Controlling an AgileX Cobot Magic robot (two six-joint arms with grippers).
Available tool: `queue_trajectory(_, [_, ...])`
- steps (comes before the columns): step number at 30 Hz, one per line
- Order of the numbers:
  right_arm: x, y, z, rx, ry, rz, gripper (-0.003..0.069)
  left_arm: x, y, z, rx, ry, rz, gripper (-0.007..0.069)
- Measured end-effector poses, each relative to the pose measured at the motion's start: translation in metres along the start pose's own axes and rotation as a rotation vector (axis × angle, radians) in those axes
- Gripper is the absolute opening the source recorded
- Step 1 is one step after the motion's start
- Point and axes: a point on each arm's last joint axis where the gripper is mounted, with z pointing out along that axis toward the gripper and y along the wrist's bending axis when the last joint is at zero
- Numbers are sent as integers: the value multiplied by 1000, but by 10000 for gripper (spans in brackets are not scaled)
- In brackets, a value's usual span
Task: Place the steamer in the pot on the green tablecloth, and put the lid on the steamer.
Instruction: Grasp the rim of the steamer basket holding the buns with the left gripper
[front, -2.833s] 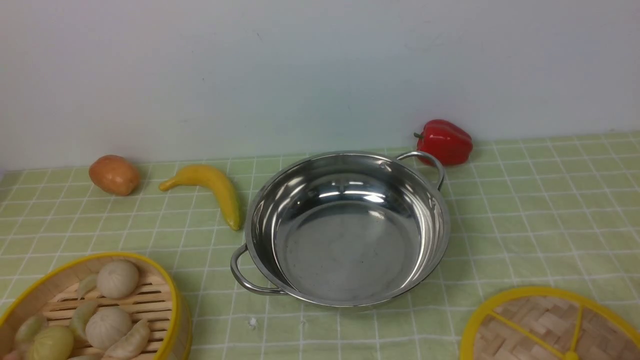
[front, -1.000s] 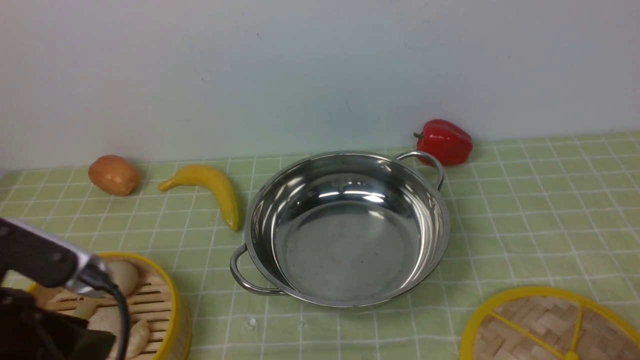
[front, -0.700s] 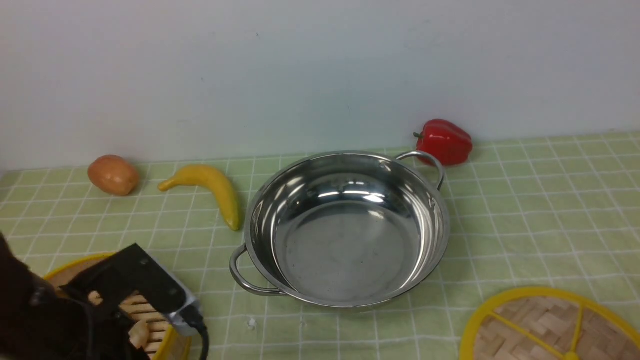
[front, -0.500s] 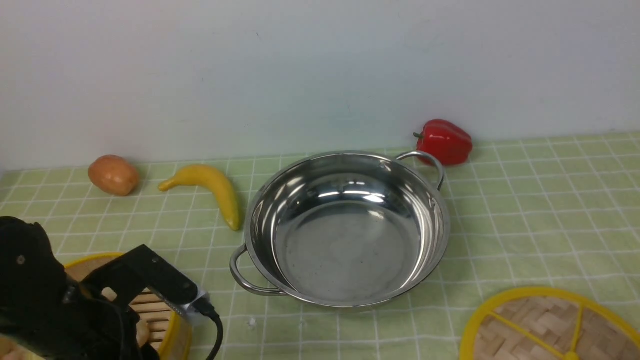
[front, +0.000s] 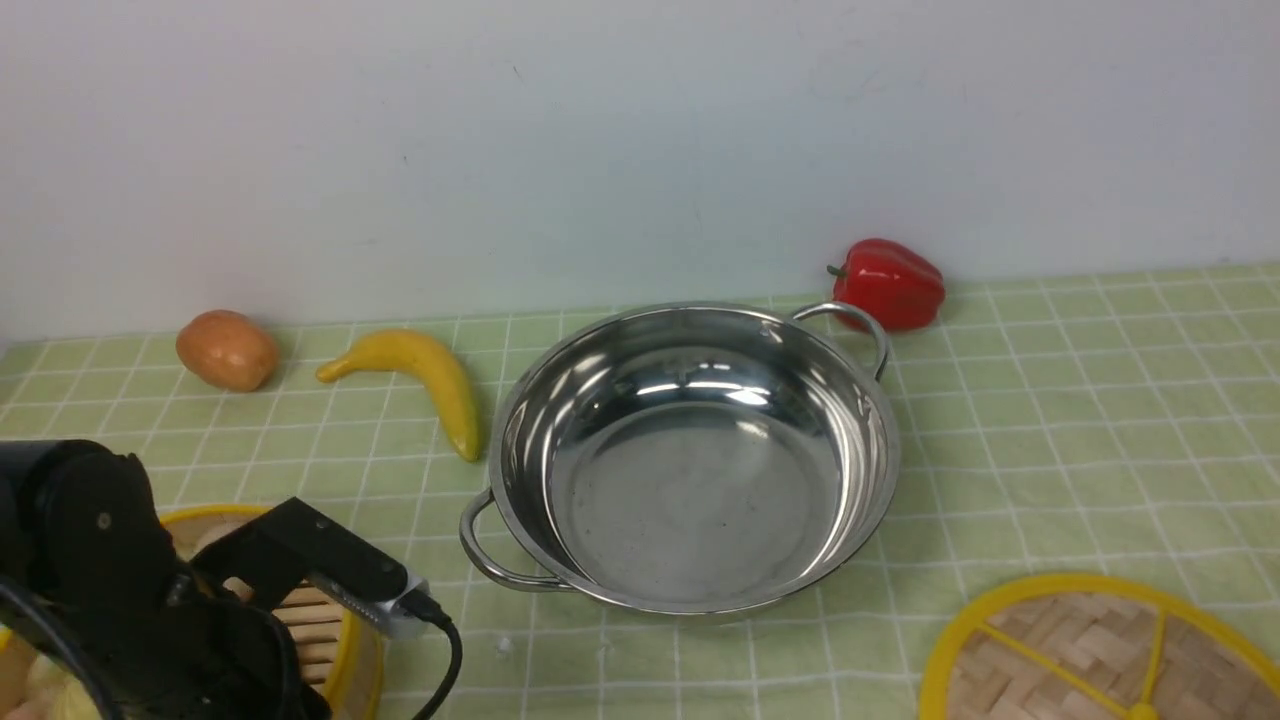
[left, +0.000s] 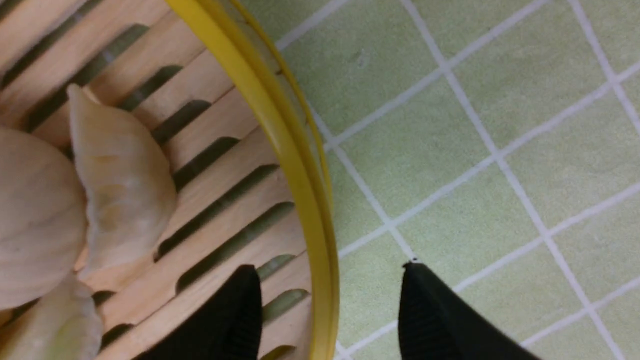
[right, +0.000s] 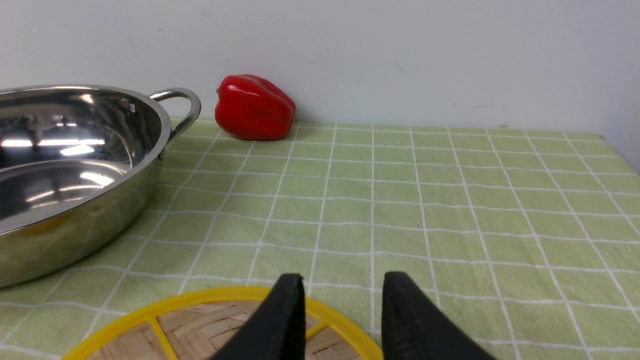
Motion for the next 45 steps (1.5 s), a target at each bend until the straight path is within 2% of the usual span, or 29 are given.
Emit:
queue_trajectory(12, [0, 0, 0, 0, 0, 0, 243, -7, 6, 27, 19, 63, -7, 344])
queue_trajectory(14, [0, 0, 0, 0, 0, 0, 243, -8, 7, 27, 8, 60, -32, 243])
queue_trajectory(15, [0, 0, 0, 0, 0, 0, 243, -8, 8, 27, 6, 57, -34, 231])
queue_trajectory(16, [0, 0, 0, 0, 0, 0, 243, -8, 7, 27, 10, 58, -54, 122])
queue_trajectory(17, [0, 0, 0, 0, 0, 0, 243, -8, 7, 27, 11, 59, -54, 108])
queue_trajectory(18, [0, 0, 0, 0, 0, 0, 243, -8, 6, 27, 20, 65, -62, 34])
queue_trajectory(23, [0, 0, 0, 0, 0, 0, 243, -8, 5, 24, 14, 63, -56, 26])
queue_trajectory(27, [0, 0, 0, 0, 0, 0, 243, -13, 8, 5, -11, 52, -36, 27])
queue_trajectory(29, [0, 0, 0, 0, 0, 0, 243, -19, 10, -10, -21, 36, -31, 29])
queue_trajectory(33, [0, 0, 0, 0, 0, 0, 243, -35, 13, -71, -80, -71, 0, 29])
queue_trajectory(35, [0, 0, 0, 0, 0, 0, 243, -43, 9, -106, -115, -124, 80, 29])
queue_trajectory(36, [0, 0, 0, 0, 0, 0, 243, -44, 9, -108, -118, -128, 83, 29])
queue_trajectory(39, [0, 0, 0, 0, 0, 0, 243, -58, -7, -143, -143, -182, 276, 29])
queue_trajectory(42, [0, 0, 0, 0, 0, 0, 243, -76, -27, -155, -139, -224, 446, 29])
queue_trajectory(43, [0, 0, 0, 0, 0, 0, 243, -78, -29, -156, -138, -227, 457, 29])
queue_trajectory(45, [0, 0, 0, 0, 0, 0, 243, -99, -51, -151, -116, -229, 609, 29])
